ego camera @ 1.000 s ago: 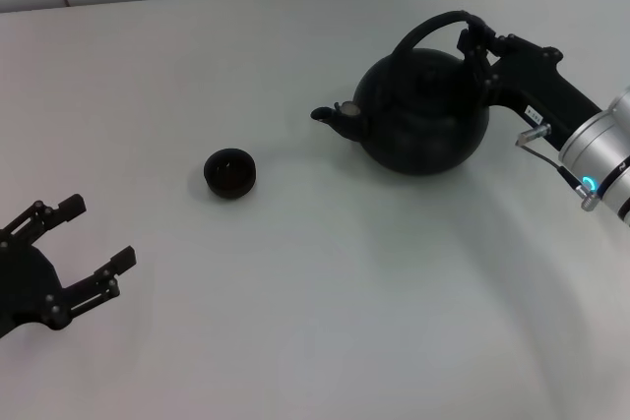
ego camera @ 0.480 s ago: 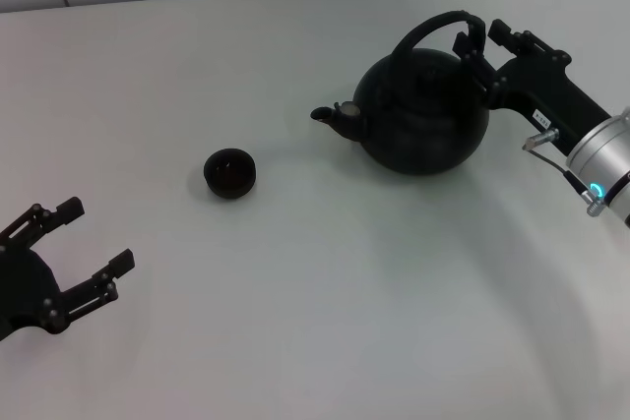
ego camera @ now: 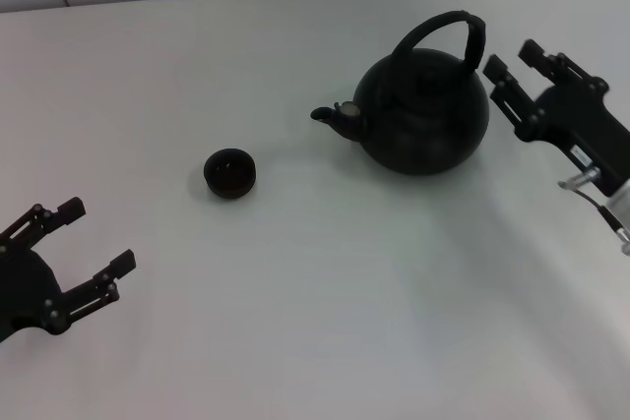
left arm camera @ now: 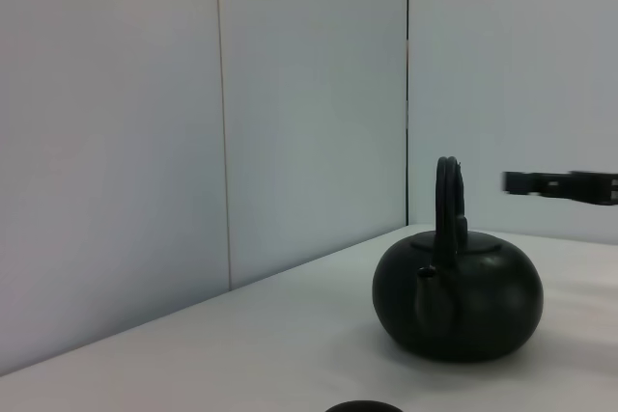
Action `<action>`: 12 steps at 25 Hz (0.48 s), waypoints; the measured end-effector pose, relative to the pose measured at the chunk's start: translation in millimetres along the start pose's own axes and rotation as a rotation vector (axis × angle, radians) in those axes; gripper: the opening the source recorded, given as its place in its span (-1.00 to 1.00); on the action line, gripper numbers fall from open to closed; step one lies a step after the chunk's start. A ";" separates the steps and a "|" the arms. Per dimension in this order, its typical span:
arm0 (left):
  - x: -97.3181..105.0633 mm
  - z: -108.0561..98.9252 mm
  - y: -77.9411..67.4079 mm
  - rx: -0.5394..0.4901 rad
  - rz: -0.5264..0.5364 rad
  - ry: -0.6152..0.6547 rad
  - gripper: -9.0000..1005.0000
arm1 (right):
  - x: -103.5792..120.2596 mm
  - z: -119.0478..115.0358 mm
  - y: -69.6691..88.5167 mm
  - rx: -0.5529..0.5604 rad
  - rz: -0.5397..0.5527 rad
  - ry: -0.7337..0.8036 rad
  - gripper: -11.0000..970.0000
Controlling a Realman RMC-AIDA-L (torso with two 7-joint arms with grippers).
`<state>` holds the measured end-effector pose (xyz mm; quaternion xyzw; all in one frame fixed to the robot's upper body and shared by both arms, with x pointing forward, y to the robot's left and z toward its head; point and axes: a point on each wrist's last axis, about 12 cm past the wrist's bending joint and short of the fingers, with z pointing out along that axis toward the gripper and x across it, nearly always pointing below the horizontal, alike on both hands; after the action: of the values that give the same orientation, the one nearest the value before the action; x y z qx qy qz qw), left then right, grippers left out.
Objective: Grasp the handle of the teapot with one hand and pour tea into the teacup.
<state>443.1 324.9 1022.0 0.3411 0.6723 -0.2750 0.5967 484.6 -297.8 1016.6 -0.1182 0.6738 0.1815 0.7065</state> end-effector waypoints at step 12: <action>-3.6 6.8 -0.3 0.033 -0.003 -0.014 0.69 | -11.5 -67.4 -6.7 -0.172 -0.010 0.011 0.06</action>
<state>447.3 318.9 1024.6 0.3480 0.6639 -0.2896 0.5953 425.9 -332.7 1023.3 -0.1826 0.6589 0.2346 0.6910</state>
